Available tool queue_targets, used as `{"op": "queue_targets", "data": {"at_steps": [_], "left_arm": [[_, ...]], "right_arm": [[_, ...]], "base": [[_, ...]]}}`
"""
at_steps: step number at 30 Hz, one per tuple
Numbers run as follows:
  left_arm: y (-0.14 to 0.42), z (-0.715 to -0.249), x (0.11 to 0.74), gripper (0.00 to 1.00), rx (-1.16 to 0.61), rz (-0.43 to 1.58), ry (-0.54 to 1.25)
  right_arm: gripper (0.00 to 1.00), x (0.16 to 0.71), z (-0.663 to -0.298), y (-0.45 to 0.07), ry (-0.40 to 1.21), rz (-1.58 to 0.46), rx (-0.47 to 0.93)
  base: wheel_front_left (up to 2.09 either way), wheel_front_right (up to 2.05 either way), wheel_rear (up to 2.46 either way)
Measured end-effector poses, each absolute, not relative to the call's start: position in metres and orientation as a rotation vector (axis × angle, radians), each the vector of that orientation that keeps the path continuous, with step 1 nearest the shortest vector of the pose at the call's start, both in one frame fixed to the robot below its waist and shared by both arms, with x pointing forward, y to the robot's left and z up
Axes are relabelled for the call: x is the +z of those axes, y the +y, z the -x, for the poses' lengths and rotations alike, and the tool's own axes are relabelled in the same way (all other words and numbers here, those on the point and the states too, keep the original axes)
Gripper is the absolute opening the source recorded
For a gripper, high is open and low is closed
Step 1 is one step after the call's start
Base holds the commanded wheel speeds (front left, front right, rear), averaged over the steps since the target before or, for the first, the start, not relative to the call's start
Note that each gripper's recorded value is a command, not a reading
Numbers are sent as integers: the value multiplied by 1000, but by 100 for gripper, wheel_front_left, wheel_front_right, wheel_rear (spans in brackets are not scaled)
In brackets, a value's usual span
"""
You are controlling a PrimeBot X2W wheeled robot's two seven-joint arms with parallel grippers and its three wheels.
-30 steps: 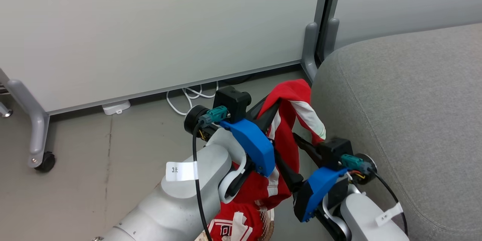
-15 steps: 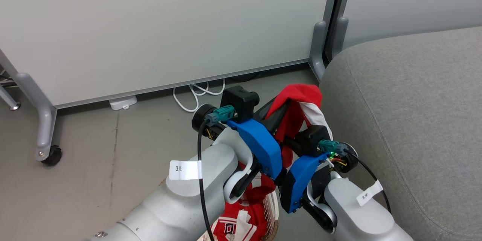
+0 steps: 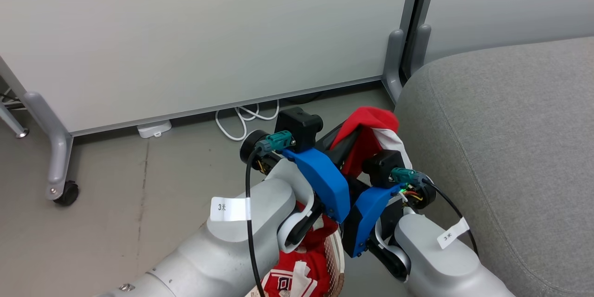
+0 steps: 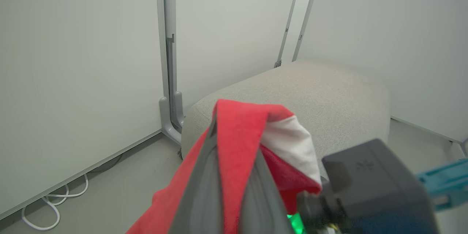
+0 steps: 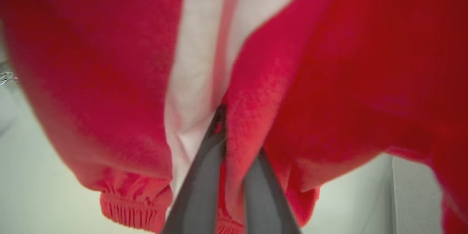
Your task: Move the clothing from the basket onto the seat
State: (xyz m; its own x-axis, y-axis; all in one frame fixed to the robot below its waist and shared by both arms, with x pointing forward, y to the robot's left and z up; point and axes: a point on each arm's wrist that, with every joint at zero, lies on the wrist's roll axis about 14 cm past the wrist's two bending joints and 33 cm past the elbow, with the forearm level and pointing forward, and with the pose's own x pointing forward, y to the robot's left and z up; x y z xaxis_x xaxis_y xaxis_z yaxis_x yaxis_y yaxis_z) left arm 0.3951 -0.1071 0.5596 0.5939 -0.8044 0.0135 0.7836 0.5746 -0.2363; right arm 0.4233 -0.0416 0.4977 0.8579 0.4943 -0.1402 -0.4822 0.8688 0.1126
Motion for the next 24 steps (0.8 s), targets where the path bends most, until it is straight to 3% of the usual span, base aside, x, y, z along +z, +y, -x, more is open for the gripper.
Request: {"op": "queue_targets", "data": {"at_steps": [23, 24], "left_arm": [[-104, -402, 562, 0, -906, 196, 82], [-104, -402, 562, 17, -906, 192, 79]], "right_arm": [[0, 493, -421, -48, 171, -87, 496], [0, 493, -422, -49, 170, -87, 495]], "base": [[0, 0, 0], [0, 0, 0]]}}
